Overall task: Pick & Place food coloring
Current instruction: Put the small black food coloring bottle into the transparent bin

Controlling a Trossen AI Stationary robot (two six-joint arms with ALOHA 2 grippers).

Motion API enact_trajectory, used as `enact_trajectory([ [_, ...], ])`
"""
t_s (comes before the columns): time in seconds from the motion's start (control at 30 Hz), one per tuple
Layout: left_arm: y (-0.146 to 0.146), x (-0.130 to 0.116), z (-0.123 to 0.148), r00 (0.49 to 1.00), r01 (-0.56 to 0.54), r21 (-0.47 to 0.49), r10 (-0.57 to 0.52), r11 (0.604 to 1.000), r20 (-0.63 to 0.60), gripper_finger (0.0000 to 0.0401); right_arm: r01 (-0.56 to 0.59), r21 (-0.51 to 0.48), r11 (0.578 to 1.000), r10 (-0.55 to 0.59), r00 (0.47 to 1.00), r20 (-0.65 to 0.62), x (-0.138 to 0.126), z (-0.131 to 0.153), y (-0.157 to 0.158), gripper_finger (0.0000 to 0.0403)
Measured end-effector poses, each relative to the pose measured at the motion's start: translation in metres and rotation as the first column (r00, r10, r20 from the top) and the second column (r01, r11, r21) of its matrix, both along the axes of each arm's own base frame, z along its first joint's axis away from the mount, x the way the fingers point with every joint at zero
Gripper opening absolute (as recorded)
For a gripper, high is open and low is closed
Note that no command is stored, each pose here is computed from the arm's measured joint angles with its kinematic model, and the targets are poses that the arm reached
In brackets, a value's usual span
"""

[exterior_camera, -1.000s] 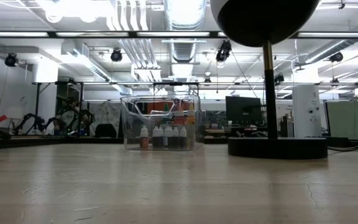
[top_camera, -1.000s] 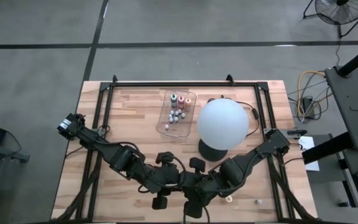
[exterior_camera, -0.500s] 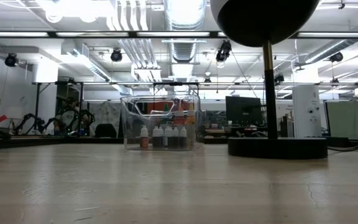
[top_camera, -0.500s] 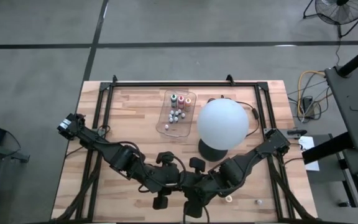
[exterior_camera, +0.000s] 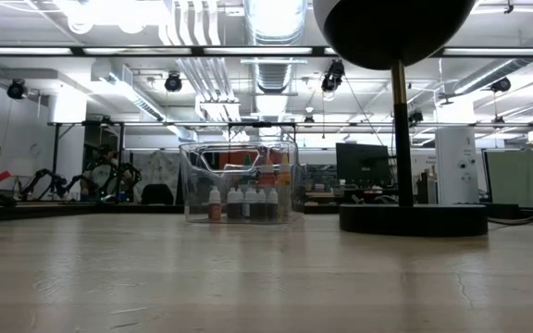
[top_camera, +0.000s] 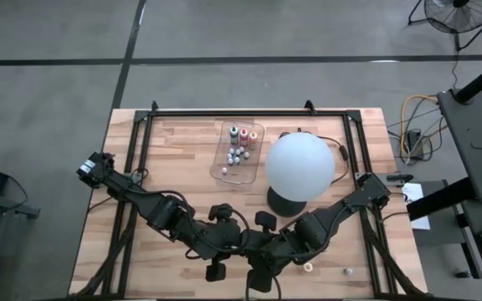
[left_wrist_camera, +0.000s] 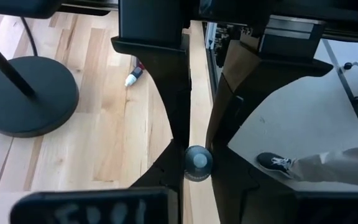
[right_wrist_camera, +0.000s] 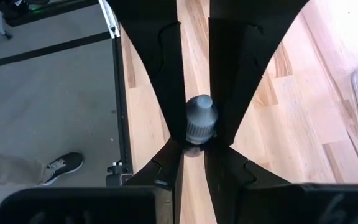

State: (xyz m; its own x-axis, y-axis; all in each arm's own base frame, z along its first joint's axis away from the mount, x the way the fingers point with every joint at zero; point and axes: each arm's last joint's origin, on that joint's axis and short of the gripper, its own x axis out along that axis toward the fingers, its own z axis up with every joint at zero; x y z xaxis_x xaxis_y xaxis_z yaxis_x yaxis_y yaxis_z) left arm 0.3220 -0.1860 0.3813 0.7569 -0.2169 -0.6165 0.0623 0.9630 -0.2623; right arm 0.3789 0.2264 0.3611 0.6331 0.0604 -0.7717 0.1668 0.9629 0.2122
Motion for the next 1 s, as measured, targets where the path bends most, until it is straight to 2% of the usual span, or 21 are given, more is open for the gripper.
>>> enact_trajectory([
  [0.27, 0.000, -0.001, -0.001, 1.000, 0.001, 0.004, -0.001, 1.000, -0.007, 0.0035, -0.001, 0.002, 1.000, 0.001, 1.000, 0.002, 0.000, 0.000, 0.000, 0.0060],
  [0.53, 0.001, -0.002, -0.002, 1.000, 0.002, 0.018, -0.002, 1.000, -0.028, 0.0032, 0.016, 0.013, 1.000, -0.015, 1.000, -0.021, -0.002, 0.000, 0.000, 0.0122],
  [0.73, 0.003, -0.004, -0.005, 0.998, 0.006, 0.043, -0.003, 0.999, -0.062, 0.0032, 0.097, 0.039, 0.995, -0.094, 0.993, -0.068, -0.008, 0.003, -0.004, 0.0169],
  [1.0, 0.010, -0.013, 0.004, 0.999, 0.014, 0.098, -0.010, 0.995, -0.041, 0.0031, 0.154, 0.050, 0.987, -0.151, 0.987, -0.060, -0.011, 0.006, -0.004, 0.0189],
])
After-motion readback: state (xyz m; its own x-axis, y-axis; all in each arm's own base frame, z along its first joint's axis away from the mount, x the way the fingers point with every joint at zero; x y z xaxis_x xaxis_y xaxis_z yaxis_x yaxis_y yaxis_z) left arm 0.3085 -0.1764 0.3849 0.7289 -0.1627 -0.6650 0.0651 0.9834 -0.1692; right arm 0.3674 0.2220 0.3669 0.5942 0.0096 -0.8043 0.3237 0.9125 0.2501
